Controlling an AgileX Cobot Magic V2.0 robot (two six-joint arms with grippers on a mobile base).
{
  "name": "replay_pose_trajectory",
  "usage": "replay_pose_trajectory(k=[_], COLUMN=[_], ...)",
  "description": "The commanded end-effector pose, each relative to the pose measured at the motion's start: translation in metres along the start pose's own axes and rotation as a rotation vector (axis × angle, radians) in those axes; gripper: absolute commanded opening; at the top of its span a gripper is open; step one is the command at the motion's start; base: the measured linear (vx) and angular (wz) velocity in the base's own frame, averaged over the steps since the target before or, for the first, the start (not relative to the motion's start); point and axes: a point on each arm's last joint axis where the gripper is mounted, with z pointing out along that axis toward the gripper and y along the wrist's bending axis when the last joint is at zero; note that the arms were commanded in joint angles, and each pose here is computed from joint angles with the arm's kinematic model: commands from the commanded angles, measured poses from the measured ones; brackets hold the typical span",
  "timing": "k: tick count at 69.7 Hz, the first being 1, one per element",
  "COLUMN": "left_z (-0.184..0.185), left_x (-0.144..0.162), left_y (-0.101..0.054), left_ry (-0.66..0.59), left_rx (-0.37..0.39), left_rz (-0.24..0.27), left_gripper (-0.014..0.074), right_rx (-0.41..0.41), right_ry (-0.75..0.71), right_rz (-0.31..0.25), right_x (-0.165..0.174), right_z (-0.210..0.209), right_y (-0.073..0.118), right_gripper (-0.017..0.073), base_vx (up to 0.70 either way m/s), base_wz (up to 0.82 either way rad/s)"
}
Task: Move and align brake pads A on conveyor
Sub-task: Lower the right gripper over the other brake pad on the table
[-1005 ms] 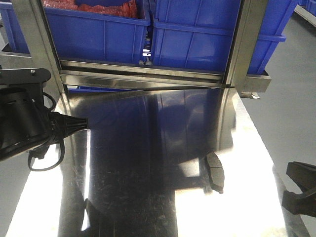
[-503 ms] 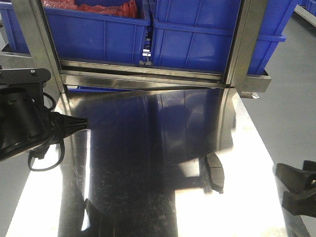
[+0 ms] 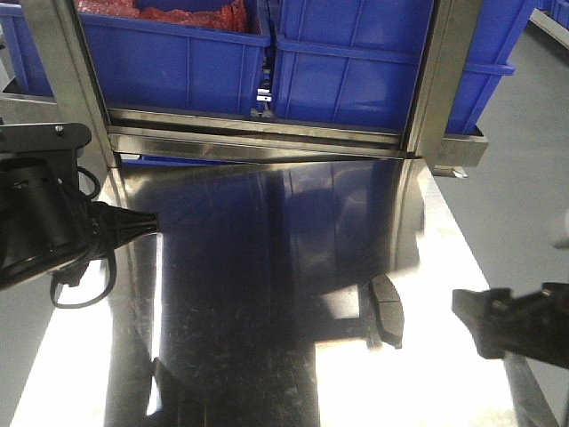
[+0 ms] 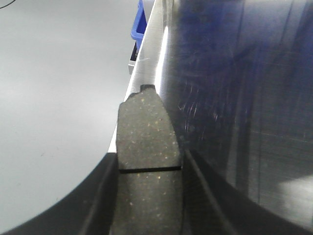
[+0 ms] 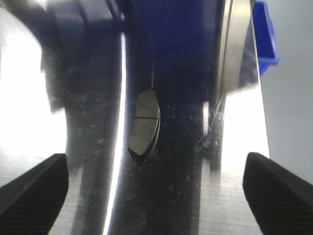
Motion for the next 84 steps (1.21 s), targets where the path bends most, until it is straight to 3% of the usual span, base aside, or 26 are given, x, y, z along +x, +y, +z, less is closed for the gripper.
replay_pose_trajectory(k=[1,20,34,42,54,84], left_z=[-0.013,-0.013,-0.013,-0.013,-0.013,-0.013], left_x=[-0.015,-0.015,-0.015,-0.015,-0.015,-0.015], left_y=[0.007,0.007,0.007,0.007,0.007,0.007], left_ry=[-0.086,-0.086,-0.086,-0.086,-0.086,-0.086], left_rx=[0.019,0.019,0.019,0.019,0.019,0.019], left_rz=[-0.015,-0.015,-0.015,-0.015,-0.015,-0.015], left_gripper=[0.0153,0.0153,0.0153,0.0153,0.0153,0.0153], right_rx=[-0.002,0.045,0.037,0.063,0.084,0.088], right_ry=[-0.005,0.178,0.261,0.305,0.342,0.371], right_rz=[-0.02,0.016,0.001,0.033,0.001,0.008], right_x=[-0.024,-0.045,-0.049,-0.048,-0.041,-0.026], right_z=[0.019,0.092,0.131,0.15,0.169,0.197], right_y=[0.008,0.022,0.046,0.048,0.048,0.049], right_gripper=[0.0706,0.0696,0.0687,0.0683,0.0673,0.0634], base_vx=[0.0,0.0,0.0,0.0,0.0,0.0], base_wz=[0.0,0.0,0.0,0.0,0.0,0.0])
